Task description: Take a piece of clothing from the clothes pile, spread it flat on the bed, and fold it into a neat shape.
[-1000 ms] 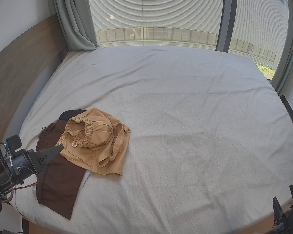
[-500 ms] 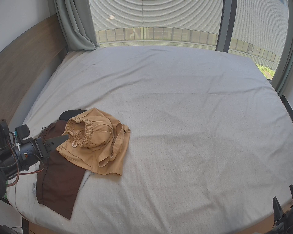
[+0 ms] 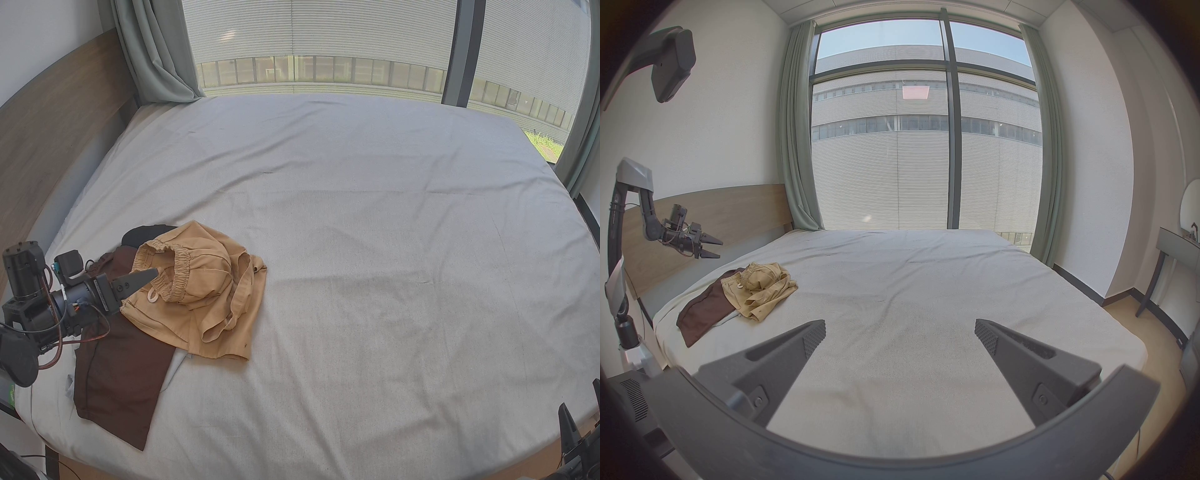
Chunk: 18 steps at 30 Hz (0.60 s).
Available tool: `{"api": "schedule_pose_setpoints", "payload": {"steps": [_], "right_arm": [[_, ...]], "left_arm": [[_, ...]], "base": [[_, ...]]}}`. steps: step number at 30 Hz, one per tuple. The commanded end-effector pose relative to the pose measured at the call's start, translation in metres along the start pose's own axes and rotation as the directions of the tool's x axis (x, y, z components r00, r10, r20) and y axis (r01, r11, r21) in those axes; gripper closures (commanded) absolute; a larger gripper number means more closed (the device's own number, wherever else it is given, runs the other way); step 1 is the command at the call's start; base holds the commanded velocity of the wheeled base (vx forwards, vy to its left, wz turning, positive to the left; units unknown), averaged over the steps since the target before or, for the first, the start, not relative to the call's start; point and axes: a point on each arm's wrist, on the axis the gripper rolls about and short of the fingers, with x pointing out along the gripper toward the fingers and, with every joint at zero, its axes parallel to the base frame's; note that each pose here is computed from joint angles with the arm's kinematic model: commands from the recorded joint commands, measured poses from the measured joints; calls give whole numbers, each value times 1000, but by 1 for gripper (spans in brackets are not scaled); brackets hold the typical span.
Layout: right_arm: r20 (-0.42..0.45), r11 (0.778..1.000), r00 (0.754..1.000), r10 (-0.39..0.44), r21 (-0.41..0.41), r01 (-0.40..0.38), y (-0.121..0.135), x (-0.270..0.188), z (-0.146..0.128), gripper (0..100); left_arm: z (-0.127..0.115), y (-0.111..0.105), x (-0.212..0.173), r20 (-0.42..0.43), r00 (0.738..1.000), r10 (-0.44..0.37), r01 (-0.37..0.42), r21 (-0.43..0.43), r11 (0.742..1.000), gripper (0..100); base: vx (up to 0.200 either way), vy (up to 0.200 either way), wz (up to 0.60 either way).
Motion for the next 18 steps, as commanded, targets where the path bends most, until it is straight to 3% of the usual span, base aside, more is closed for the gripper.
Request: {"api": "schedule_pose_setpoints", "payload": {"steps": [1, 18], "right_arm": [[-1, 1000, 1000, 1, 0, -1, 0, 0, -5, 0], [-1, 1000, 1000, 1, 0, -1, 0, 0, -5, 0]], "left_arm": [[-6, 18, 25, -37, 999, 6, -7, -24, 1000, 0], [1, 46, 86, -50, 999, -10, 9, -22, 1000, 0]], "base": [[0, 0, 0], [0, 0, 0]]}}
